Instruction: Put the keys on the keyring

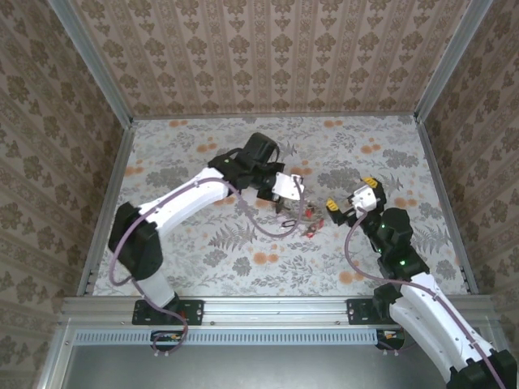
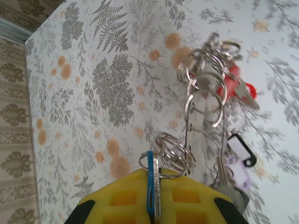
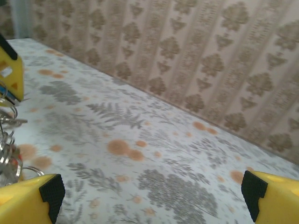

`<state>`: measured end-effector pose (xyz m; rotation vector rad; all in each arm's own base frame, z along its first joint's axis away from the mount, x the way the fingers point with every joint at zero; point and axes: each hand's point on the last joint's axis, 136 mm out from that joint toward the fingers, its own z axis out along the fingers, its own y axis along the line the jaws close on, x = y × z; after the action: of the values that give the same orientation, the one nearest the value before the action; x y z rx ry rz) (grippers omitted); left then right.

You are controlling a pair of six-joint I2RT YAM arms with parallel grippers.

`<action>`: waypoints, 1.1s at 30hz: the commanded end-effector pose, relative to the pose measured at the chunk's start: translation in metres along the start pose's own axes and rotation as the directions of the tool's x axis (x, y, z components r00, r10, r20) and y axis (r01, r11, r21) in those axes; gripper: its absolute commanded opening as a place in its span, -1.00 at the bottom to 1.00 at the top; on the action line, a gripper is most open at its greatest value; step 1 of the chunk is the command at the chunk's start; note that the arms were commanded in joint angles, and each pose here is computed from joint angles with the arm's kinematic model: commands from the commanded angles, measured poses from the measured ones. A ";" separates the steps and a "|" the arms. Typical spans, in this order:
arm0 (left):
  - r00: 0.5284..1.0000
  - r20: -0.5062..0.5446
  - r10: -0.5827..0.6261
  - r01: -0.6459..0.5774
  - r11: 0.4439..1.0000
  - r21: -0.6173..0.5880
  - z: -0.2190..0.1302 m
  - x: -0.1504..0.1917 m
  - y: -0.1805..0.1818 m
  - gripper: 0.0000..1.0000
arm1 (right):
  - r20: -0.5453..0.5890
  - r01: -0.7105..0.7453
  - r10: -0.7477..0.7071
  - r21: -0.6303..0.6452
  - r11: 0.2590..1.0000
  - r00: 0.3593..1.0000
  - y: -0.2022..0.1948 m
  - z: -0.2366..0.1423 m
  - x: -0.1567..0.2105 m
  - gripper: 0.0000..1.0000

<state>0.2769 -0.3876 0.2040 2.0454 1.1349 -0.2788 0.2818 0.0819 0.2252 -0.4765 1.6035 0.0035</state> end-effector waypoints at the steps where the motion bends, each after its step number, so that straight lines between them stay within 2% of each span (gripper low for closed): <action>1: 0.998 0.063 -0.021 0.025 0.998 -0.064 -0.006 -0.018 0.030 -1.00 | 0.003 -0.057 0.057 0.097 0.994 0.998 -0.018 -0.003 0.002 0.99; 4: 0.997 0.039 -0.067 0.069 0.997 -0.035 0.001 0.001 0.021 -1.00 | -0.010 -0.055 0.056 0.075 0.996 0.998 -0.014 -0.003 0.006 0.99; 10: 0.982 0.007 -0.187 0.186 0.982 0.038 0.009 0.055 -0.043 -1.00 | -0.038 -0.018 0.020 0.038 0.999 0.999 -0.006 -0.001 0.016 0.99; 14: 0.965 0.005 -0.262 0.262 0.964 0.048 0.004 0.072 -0.077 -1.00 | -0.059 -0.007 0.008 0.010 1.000 0.998 -0.001 0.003 0.022 0.99; 18: 0.945 -0.051 -0.323 0.325 0.945 0.045 0.003 0.095 -0.100 -1.00 | -0.067 -0.005 0.005 -0.002 1.000 0.998 0.001 0.008 0.025 0.99; 27: 0.927 -0.141 -0.347 0.357 0.933 0.045 -0.008 0.115 -0.136 -0.93 | -0.086 0.015 -0.017 -0.026 1.000 0.996 0.005 0.013 0.029 0.99; 29: 0.915 -0.173 -0.365 0.378 0.924 0.048 -0.008 0.121 -0.144 -0.86 | -0.099 0.018 -0.021 -0.028 0.999 0.995 0.005 0.012 0.033 0.99; 33: 0.883 -0.230 -0.408 0.425 0.905 0.027 -0.014 0.127 -0.153 -0.51 | -0.113 0.020 -0.020 0.001 1.000 0.993 0.001 0.012 0.041 0.99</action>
<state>0.2298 -0.2586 0.0664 1.9469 1.6622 -0.3480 0.2918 0.0788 0.1896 -0.5090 1.7147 -0.0156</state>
